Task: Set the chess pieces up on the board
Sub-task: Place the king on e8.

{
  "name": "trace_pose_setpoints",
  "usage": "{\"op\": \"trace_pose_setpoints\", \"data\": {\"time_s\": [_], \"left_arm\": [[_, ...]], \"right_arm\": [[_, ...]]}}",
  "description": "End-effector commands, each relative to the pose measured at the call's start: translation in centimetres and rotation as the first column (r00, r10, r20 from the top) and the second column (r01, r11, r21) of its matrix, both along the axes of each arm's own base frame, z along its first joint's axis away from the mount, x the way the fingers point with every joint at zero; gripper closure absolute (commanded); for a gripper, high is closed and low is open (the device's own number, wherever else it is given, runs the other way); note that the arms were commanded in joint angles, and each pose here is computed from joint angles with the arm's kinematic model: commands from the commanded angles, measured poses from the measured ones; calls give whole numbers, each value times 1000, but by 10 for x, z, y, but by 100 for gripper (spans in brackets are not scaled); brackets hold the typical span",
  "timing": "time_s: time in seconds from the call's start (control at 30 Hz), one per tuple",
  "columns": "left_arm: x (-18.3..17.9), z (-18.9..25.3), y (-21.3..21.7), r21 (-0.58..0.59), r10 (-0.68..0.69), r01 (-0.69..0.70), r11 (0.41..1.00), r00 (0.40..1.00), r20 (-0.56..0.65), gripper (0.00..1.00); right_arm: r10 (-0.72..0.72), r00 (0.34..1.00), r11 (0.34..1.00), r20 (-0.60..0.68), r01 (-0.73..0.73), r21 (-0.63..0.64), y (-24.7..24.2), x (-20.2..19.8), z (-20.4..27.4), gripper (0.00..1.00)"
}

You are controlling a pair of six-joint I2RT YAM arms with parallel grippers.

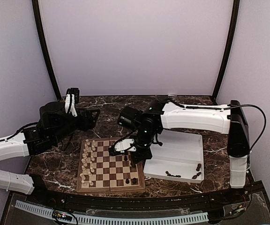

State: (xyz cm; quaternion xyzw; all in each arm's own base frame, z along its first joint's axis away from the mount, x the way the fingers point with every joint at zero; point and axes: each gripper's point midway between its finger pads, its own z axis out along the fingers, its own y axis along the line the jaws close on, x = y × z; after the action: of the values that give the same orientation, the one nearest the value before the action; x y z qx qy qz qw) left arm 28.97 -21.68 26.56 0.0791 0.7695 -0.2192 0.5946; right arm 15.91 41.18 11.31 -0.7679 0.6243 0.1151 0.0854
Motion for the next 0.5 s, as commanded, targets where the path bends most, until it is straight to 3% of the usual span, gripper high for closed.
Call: {"op": "trace_pose_setpoints", "data": {"time_s": [0.0, 0.47], "left_arm": [[-1, 5, 7, -6, 21, -21, 1000, 1000, 12, 25], [3, 2, 1, 8, 10, -10, 1000, 1000, 10, 25]], "right_arm": [[-17, 1000, 1000, 17, 17, 16, 11, 6, -2, 100], [-43, 998, 999, 55, 44, -16, 10, 15, -19, 100]]}}
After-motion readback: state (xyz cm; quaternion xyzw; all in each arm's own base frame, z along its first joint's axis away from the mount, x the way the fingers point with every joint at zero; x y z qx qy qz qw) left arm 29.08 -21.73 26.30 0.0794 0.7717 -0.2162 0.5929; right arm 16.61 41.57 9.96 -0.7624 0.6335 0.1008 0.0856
